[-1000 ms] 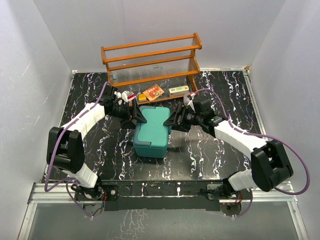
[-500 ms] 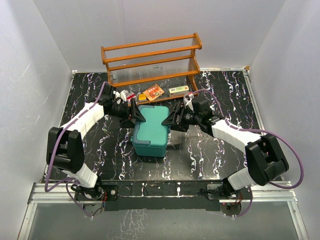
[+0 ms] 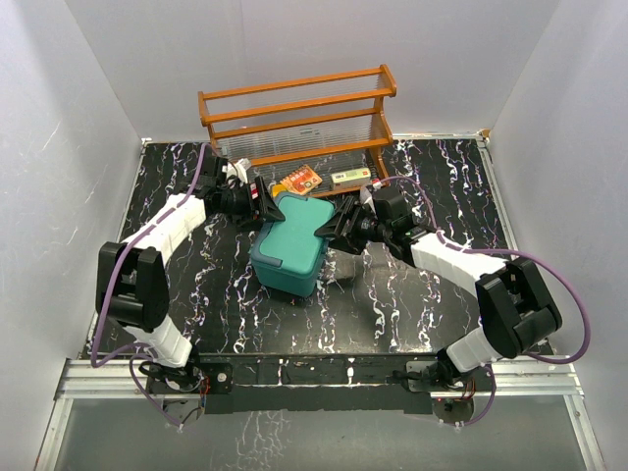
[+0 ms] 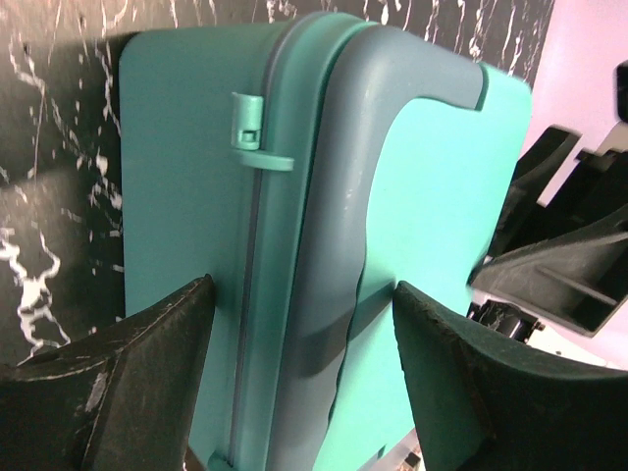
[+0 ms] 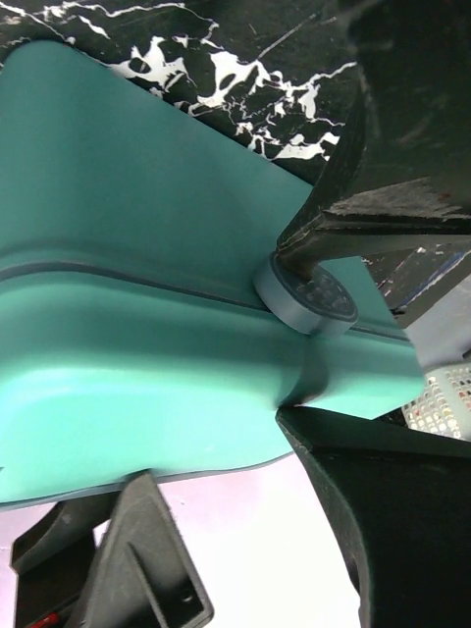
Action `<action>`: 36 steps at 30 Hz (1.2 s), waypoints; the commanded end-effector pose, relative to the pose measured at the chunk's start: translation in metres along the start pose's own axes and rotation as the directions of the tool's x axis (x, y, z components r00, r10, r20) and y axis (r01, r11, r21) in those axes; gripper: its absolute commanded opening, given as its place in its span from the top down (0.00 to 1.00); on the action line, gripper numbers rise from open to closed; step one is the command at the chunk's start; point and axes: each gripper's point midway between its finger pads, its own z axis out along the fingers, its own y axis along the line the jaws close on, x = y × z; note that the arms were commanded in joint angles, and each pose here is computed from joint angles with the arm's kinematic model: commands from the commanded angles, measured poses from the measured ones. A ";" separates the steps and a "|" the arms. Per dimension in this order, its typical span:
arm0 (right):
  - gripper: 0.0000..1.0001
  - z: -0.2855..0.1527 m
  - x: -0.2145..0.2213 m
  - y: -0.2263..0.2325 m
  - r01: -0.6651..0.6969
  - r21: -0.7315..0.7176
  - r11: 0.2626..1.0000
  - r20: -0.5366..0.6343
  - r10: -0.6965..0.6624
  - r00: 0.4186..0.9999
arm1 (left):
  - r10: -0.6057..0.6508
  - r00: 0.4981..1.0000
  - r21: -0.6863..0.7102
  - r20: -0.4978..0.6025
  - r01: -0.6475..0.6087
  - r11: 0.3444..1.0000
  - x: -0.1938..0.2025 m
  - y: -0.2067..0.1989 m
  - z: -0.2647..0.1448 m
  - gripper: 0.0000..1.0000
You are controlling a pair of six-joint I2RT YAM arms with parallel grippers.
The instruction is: Organize the medicine kit
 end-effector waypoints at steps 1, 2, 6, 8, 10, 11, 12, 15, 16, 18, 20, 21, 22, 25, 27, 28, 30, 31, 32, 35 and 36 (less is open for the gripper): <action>0.42 -0.010 0.004 0.052 0.008 -0.149 0.989 0.067 0.002 0.998 | 0.096 0.995 0.080 -0.025 -0.094 0.992 -0.005 -0.021 0.008 0.30; 0.41 -0.014 0.001 0.051 0.010 -0.139 0.990 0.097 0.004 0.995 | 0.107 0.994 0.047 -0.017 -0.106 0.993 -0.008 -0.016 0.007 0.29; 0.33 -0.032 -0.023 0.039 0.096 0.005 0.995 0.248 -0.094 0.964 | 0.170 0.984 -0.130 0.053 -0.162 0.978 -0.021 0.004 -0.007 0.20; 0.28 -0.044 -0.029 0.027 0.130 0.107 0.986 0.276 -0.155 0.949 | 0.201 0.974 -0.201 0.106 -0.177 0.963 -0.028 0.009 -0.020 0.15; 0.26 -0.056 -0.034 0.017 0.159 0.199 0.967 0.289 -0.213 0.933 | 0.234 0.959 -0.257 0.162 -0.188 0.948 -0.036 0.007 -0.038 0.02; 0.26 -0.062 -0.035 0.012 0.170 0.238 0.956 0.288 -0.237 0.928 | 0.245 0.950 -0.287 0.194 -0.184 0.940 -0.040 0.005 -0.049 0.01; 0.26 -0.070 -0.036 0.008 0.191 0.277 0.942 0.284 -0.270 0.920 | 0.252 0.943 -0.320 0.217 -0.175 0.931 -0.042 0.005 -0.060 0.01; 0.25 -0.097 -0.039 0.002 0.250 0.371 0.894 0.278 -0.364 0.889 | 0.293 0.910 -0.382 0.294 -0.169 0.909 -0.044 -0.007 -0.099 0.01; 0.24 -0.107 -0.042 0.001 0.262 0.402 0.877 0.283 -0.391 0.876 | 0.298 0.897 -0.398 0.327 -0.155 0.904 -0.042 -0.011 -0.115 0.01; 0.24 -0.130 -0.048 0.003 0.276 0.455 0.847 0.307 -0.440 0.844 | 0.310 0.862 -0.418 0.400 -0.130 0.899 -0.034 -0.021 -0.150 0.01; 0.23 -0.153 -0.053 0.007 0.293 0.499 0.816 0.318 -0.487 0.813 | 0.335 0.826 -0.419 0.453 -0.134 0.898 -0.022 -0.029 -0.175 0.01; 0.22 -0.163 -0.055 0.011 0.295 0.513 0.806 0.328 -0.502 0.800 | 0.340 0.804 -0.409 0.487 -0.134 0.903 -0.016 -0.034 -0.188 0.01; 0.21 -0.173 -0.056 0.015 0.312 0.524 0.793 0.329 -0.526 0.784 | 0.343 0.784 -0.398 0.518 -0.135 0.908 -0.009 -0.039 -0.199 0.01; 0.19 -0.201 -0.058 0.028 0.330 0.539 0.775 0.348 -0.562 0.750 | 0.353 0.719 -0.375 0.599 -0.137 0.917 0.011 -0.050 -0.233 0.01; 0.15 -0.219 -0.057 0.035 0.347 0.549 0.760 0.353 -0.588 0.728 | 0.365 0.678 -0.373 0.638 -0.142 0.917 0.024 -0.056 -0.255 0.01; 0.14 -0.231 -0.056 0.042 0.365 0.544 0.756 0.369 -0.606 0.705 | 0.374 0.658 -0.374 0.654 -0.149 0.915 0.031 -0.059 -0.266 0.01; 0.11 -0.255 -0.059 0.050 0.363 0.554 0.749 0.417 -0.627 0.658 | 0.386 0.624 -0.380 0.679 -0.150 0.913 0.045 -0.062 -0.286 0.01; 0.10 -0.267 -0.060 0.054 0.360 0.557 0.748 0.442 -0.635 0.634 | 0.396 0.603 -0.384 0.693 -0.158 0.910 0.052 -0.063 -0.297 0.01; 0.09 -0.279 -0.060 0.058 0.357 0.560 0.747 0.464 -0.640 0.612 | 0.404 0.590 -0.389 0.699 -0.160 0.907 0.059 -0.063 -0.304 0.01; 0.07 -0.312 -0.062 0.068 0.333 0.569 0.752 0.530 -0.645 0.550 | 0.426 0.567 -0.402 0.705 -0.176 0.899 0.073 -0.064 -0.318 0.01; 0.06 -0.322 -0.062 0.070 0.327 0.571 0.753 0.548 -0.646 0.532 | 0.430 0.562 -0.403 0.706 -0.180 0.897 0.077 -0.063 -0.321 0.01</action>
